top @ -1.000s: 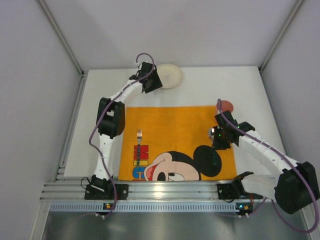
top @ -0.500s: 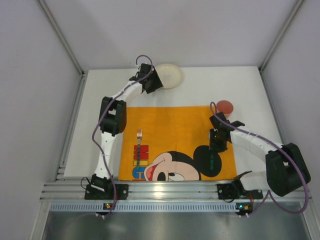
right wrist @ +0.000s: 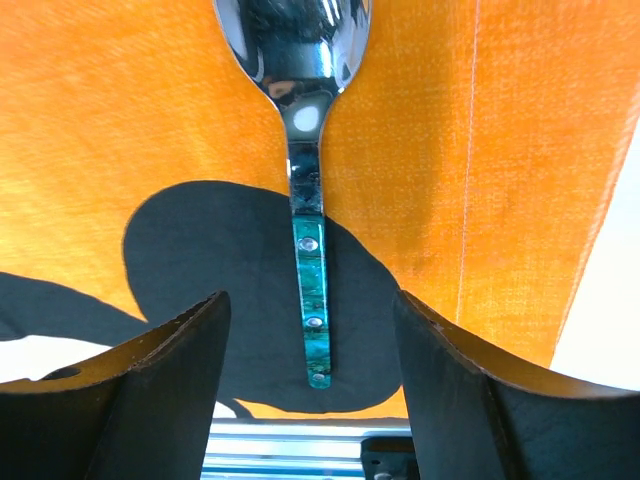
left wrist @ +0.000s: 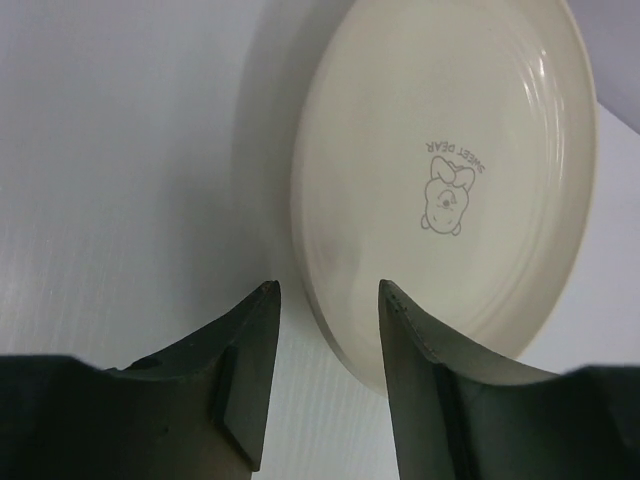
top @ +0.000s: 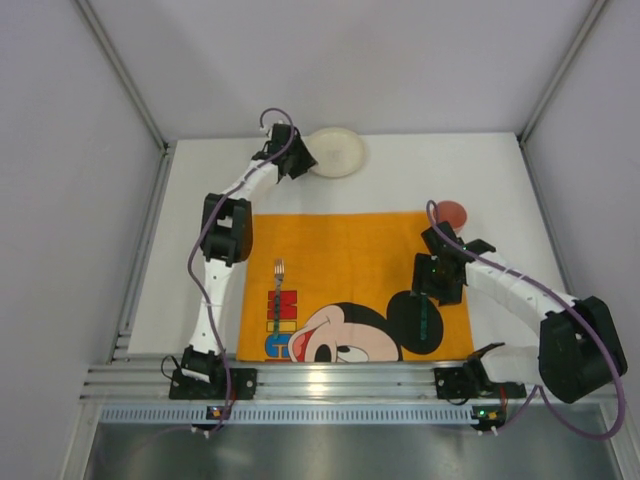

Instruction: Set the dinner table for one person

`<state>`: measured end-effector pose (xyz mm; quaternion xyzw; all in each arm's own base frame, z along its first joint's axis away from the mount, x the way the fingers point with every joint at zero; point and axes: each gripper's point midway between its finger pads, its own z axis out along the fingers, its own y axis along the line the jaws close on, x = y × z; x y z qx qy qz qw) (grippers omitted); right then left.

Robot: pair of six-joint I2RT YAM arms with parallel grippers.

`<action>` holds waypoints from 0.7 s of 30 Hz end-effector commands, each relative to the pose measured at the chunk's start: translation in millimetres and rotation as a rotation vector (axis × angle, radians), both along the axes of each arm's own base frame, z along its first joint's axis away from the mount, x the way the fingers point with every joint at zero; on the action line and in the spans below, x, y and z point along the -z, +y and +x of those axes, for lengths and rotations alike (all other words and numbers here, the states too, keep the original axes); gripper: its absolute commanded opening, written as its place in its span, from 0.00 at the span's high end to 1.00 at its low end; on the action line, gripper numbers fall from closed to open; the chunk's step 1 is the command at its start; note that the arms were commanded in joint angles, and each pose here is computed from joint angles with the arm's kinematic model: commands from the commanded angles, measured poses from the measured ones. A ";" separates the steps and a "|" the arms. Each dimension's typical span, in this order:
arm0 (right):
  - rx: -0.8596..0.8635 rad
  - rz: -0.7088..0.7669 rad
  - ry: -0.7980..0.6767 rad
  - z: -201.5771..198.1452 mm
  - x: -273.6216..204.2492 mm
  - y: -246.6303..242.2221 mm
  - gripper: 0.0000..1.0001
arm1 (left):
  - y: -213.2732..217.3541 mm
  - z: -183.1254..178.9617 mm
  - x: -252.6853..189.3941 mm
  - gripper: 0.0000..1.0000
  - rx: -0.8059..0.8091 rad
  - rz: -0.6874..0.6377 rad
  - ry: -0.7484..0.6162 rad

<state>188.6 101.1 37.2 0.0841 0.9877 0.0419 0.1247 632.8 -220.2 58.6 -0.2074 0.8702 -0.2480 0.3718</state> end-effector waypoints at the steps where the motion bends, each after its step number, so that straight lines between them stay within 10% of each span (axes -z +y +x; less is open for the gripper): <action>1: 0.023 0.008 -0.065 11.1 -24.0 2.0 0.34 | 0.1 14.8 -12.7 0.51 -0.017 -0.031 -0.039; 3: 0.026 -0.004 -0.069 11.5 -26.2 -0.2 0.34 | 2.0 14.5 -6.3 0.57 -0.021 -0.031 -0.026; 7: 0.025 -0.011 -0.069 11.3 -27.6 -1.2 0.34 | 11.9 19.2 -6.8 1.00 -0.034 -0.067 -0.022; 21: -0.106 0.084 -0.268 44.8 -82.1 19.5 0.24 | 11.6 6.7 -137.9 1.00 0.185 -0.261 -0.207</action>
